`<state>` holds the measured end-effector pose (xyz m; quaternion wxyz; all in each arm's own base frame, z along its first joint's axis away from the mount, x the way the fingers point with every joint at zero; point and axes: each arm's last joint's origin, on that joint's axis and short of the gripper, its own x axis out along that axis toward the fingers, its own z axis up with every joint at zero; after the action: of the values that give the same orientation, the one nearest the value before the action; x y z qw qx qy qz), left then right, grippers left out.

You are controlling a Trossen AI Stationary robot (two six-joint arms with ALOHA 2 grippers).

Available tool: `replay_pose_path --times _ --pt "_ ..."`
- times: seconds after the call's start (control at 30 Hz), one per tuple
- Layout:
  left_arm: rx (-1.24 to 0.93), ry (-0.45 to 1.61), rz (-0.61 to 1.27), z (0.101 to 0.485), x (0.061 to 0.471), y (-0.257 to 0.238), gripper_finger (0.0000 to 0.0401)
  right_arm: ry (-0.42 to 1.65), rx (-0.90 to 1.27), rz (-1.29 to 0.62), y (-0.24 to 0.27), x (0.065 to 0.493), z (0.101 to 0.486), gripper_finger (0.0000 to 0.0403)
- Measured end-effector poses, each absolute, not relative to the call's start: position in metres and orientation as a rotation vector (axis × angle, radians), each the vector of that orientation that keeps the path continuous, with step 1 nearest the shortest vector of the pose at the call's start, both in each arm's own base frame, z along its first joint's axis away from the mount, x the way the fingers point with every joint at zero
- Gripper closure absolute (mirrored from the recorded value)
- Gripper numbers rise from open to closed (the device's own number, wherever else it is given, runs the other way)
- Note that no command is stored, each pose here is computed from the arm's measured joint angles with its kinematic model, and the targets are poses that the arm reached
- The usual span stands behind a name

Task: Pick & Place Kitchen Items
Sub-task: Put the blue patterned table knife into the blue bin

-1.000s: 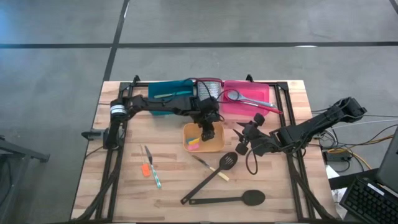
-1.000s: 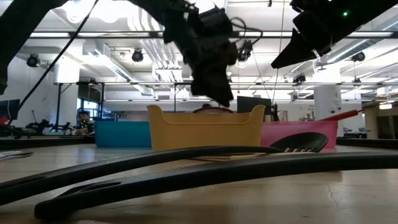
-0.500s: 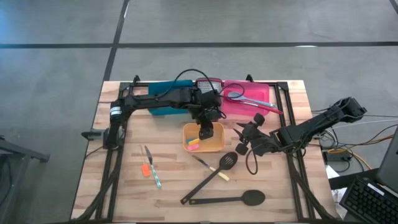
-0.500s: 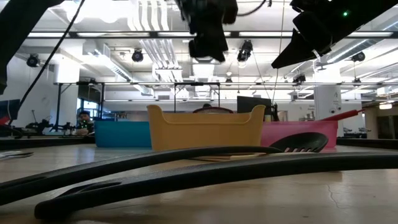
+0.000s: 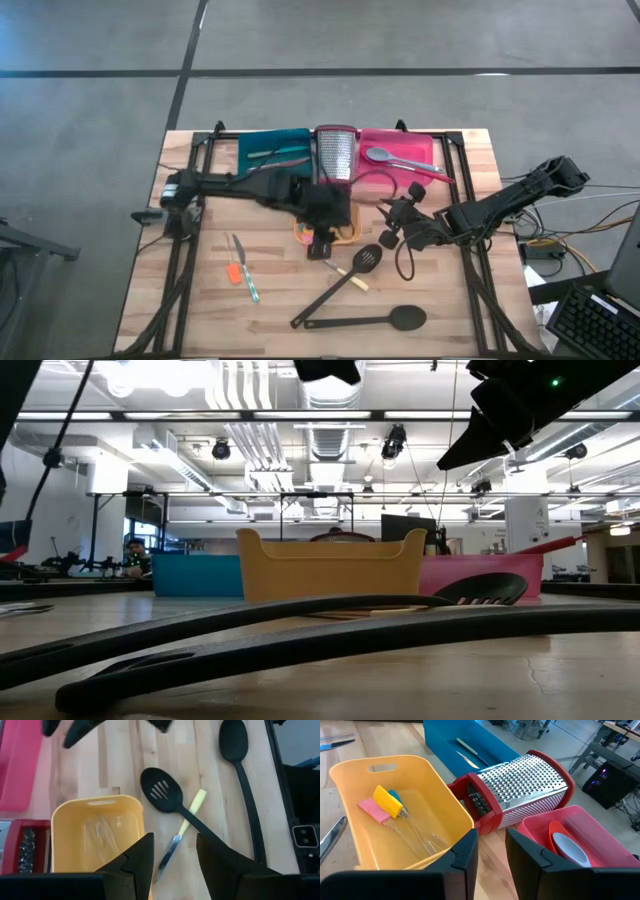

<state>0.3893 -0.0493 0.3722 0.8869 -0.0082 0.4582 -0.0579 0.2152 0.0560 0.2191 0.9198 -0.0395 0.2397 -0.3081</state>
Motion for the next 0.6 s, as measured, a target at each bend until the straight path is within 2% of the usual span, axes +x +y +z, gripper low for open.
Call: replay_pose_path --times 0.27,0.6 --pt "0.099 0.946 -0.131 0.371 0.379 -0.101 0.025 0.495 -0.082 -0.63 0.056 0.215 0.219 0.0322" --pt "0.408 0.911 0.005 0.366 0.338 -0.158 0.0252 0.495 -0.068 -0.598 0.058 0.218 0.224 0.0286"
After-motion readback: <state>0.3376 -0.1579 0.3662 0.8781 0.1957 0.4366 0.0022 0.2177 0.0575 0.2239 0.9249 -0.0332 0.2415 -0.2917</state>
